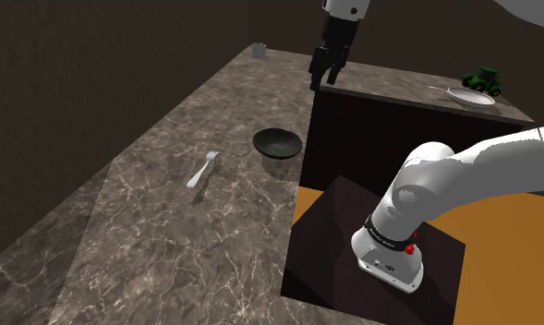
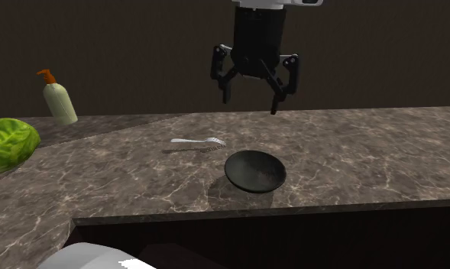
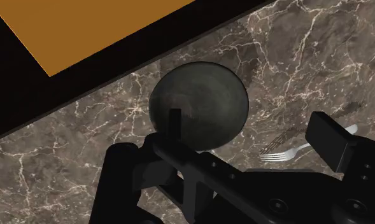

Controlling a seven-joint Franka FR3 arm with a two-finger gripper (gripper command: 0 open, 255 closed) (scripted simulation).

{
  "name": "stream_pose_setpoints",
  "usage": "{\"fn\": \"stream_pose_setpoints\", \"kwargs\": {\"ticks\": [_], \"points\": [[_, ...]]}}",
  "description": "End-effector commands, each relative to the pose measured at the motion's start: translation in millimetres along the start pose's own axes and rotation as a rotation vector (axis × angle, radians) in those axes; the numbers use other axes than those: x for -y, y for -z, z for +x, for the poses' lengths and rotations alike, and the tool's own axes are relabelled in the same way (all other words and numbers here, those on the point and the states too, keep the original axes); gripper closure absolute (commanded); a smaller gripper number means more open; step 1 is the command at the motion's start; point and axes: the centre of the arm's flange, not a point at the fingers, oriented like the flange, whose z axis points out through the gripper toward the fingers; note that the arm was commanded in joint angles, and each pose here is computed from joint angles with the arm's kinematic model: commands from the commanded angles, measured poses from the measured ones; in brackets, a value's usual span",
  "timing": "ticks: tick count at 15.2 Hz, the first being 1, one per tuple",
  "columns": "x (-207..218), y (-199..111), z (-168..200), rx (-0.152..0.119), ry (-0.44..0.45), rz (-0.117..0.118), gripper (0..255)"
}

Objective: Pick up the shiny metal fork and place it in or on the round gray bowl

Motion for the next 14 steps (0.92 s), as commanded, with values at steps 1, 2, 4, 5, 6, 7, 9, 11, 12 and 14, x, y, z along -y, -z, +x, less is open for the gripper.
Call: {"fn": "stream_pose_setpoints", "kwargs": {"ticks": [1, 2, 4, 5, 6, 7, 9, 11, 12, 14], "points": [[0, 0, 0, 0.000, 0.000, 0.000, 0], [10, -8, 3, 0.004, -0.033, 0.000, 0], [31, -23, 10, 0.012, -0.100, 0.001, 0], [41, -30, 14, 0.016, -0.133, 0.002, 0], [51, -38, 19, 0.020, -0.167, 0.002, 0], [61, -45, 23, 0.024, -0.200, 0.003, 0], [80, -61, 33, 0.032, -0.267, 0.004, 0], [99, -76, 45, 0.040, -0.333, 0.005, 0], [108, -84, 51, 0.044, -0.367, 0.005, 0], [125, -99, 63, 0.052, -0.434, 0.006, 0]]}}
